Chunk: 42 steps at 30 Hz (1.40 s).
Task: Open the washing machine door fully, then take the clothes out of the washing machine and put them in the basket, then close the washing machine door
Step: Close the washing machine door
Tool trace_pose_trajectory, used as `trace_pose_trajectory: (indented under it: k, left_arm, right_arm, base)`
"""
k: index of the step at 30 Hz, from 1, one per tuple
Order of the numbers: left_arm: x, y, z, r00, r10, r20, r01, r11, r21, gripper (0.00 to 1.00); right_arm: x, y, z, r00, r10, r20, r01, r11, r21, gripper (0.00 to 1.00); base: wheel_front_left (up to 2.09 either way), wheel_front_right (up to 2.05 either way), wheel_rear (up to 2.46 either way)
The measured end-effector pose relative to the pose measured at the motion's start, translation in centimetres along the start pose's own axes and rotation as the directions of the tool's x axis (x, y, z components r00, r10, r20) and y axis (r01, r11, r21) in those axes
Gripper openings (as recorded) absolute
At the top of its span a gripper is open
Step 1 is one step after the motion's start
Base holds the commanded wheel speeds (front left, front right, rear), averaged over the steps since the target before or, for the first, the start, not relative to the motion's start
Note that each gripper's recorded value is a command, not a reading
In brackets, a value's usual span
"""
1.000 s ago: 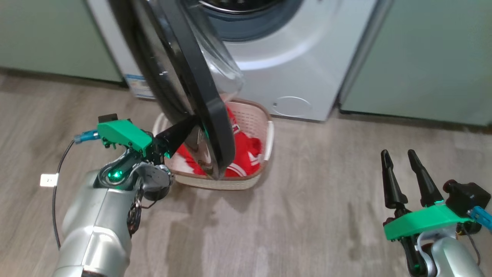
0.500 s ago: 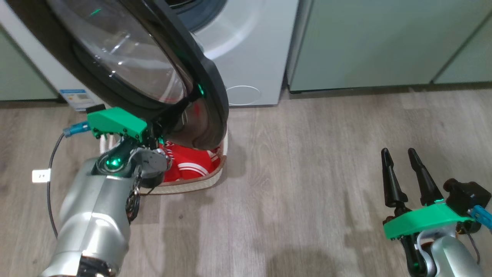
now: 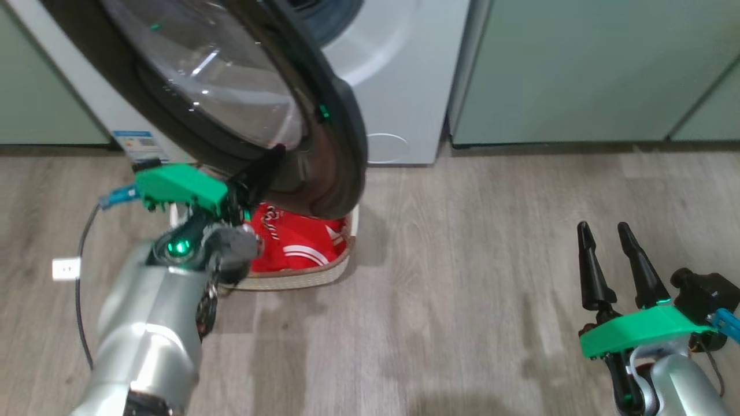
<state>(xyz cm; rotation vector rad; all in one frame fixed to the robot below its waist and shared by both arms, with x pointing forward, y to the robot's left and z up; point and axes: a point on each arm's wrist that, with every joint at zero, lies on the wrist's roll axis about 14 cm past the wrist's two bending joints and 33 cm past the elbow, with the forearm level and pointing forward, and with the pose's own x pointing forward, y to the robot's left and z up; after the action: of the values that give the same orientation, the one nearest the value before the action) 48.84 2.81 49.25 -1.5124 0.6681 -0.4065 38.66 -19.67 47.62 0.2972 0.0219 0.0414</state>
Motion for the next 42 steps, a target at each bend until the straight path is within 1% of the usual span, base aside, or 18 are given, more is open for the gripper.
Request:
trace_pose_trajectory:
  k: [1,3,4,7,10,13,16,17,19,21,23,27,30,32,33,35,38,42]
  left_arm:
    - [-0.5,0.4,0.1,1.000,0.009,0.013,-0.009,1.000,0.000,0.41]
    - [-1.7,1.5,0.5,0.998,0.034,0.047,-0.035,0.999,0.006,0.97]
    - [-2.3,2.1,0.7,0.997,0.047,0.067,-0.048,0.999,0.008,1.00]
    - [-4.4,3.4,2.0,0.985,0.081,0.151,-0.091,0.994,0.058,1.00]
    - [-6.7,3.6,4.0,0.959,0.082,0.271,-0.120,0.985,0.127,1.00]
    - [-8.8,3.8,5.4,0.928,0.079,0.364,-0.174,0.956,0.237,1.00]
    - [-10.9,4.3,6.4,0.892,0.068,0.448,-0.242,0.907,0.344,1.00]
    - [-11.5,4.5,6.7,0.878,0.063,0.474,-0.267,0.887,0.376,1.00]
    - [-12.6,4.9,7.1,0.857,0.046,0.513,-0.320,0.829,0.459,1.00]
    - [-13.7,5.0,7.5,0.833,0.014,0.553,-0.354,0.781,0.514,1.00]
    - [-14.4,5.2,7.6,0.825,-0.006,0.565,-0.389,0.719,0.576,1.00]
    - [-15.7,5.7,8.4,0.813,-0.009,0.582,-0.449,0.627,0.637,1.00]
    - [-17.1,4.2,10.0,0.780,-0.069,0.622,-0.489,0.552,0.675,1.00]
    - [-17.9,3.5,10.4,0.767,-0.101,0.634,-0.521,0.479,0.706,1.00]
    - [-18.2,3.5,10.5,0.759,-0.108,0.642,-0.536,0.454,0.711,1.00]
    - [-18.9,3.8,10.2,0.746,-0.114,0.657,-0.563,0.418,0.712,1.00]
    - [-19.7,4.2,9.6,0.729,-0.121,0.674,-0.594,0.379,0.710,1.00]
    - [-19.9,3.9,9.0,0.730,-0.139,0.670,-0.610,0.310,0.729,1.00]
  right_arm:
    - [0.1,0.3,0.0,1.000,0.009,0.002,-0.009,1.000,0.001,1.00]
    - [0.4,0.8,0.1,1.000,0.024,0.006,-0.024,1.000,0.003,1.00]
    - [0.5,1.1,0.2,0.999,0.031,0.007,-0.031,1.000,0.004,1.00]
    - [0.8,1.9,0.4,0.998,0.053,0.015,-0.053,0.999,0.009,1.00]
    - [0.8,2.5,0.6,0.997,0.067,0.023,-0.067,0.998,0.014,1.00]
    - [0.7,3.0,0.8,0.997,0.076,0.033,-0.077,0.997,0.020,1.00]
    - [0.4,3.2,0.8,0.996,0.076,0.036,-0.077,0.997,0.030,1.00]
    - [0.4,3.1,0.9,0.997,0.073,0.039,-0.074,0.997,0.030,1.00]
    - [0.3,2.9,1.3,0.997,0.066,0.051,-0.067,0.997,0.029,1.00]
    - [0.2,2.5,1.6,0.997,0.051,0.061,-0.053,0.998,0.032,1.00]
    - [-0.3,2.0,1.5,0.998,0.034,0.059,-0.036,0.999,0.033,1.00]
    - [-1.3,1.1,0.9,0.999,0.003,0.045,-0.005,0.999,0.037,1.00]
    - [-1.7,0.6,0.9,0.999,-0.017,0.047,0.015,0.999,0.043,1.00]
    - [-1.9,0.3,1.0,0.998,-0.027,0.050,0.025,0.999,0.045,1.00]
    - [-2.0,0.2,0.9,0.998,-0.033,0.049,0.030,0.998,0.047,1.00]
    - [-2.3,0.0,0.8,0.998,-0.042,0.047,0.039,0.998,0.053,1.00]
    - [-2.4,-0.1,0.8,0.997,-0.053,0.051,0.050,0.997,0.063,1.00]
    - [-2.6,-0.6,1.0,0.996,-0.069,0.058,0.065,0.996,0.066,1.00]
  base:
    - [0.00,0.00,0.00]
    - [0.00,0.00,0.00]
    - [0.00,0.00,0.00]
    - [0.00,0.00,0.00]
    - [0.00,0.00,0.00]
    - [0.00,0.00,0.00]
    - [0.00,0.00,0.00]
    - [0.00,0.00,0.00]
    - [0.00,0.00,0.00]
    - [0.00,0.00,0.00]
    - [0.00,0.00,0.00]
    - [0.00,0.00,0.00]
    - [0.00,0.00,0.00]
    - [0.00,0.00,0.00]
    - [0.00,0.00,0.00]
    - [0.00,0.00,0.00]
    - [0.00,0.00,0.00]
    - [0.00,0.00,0.00]
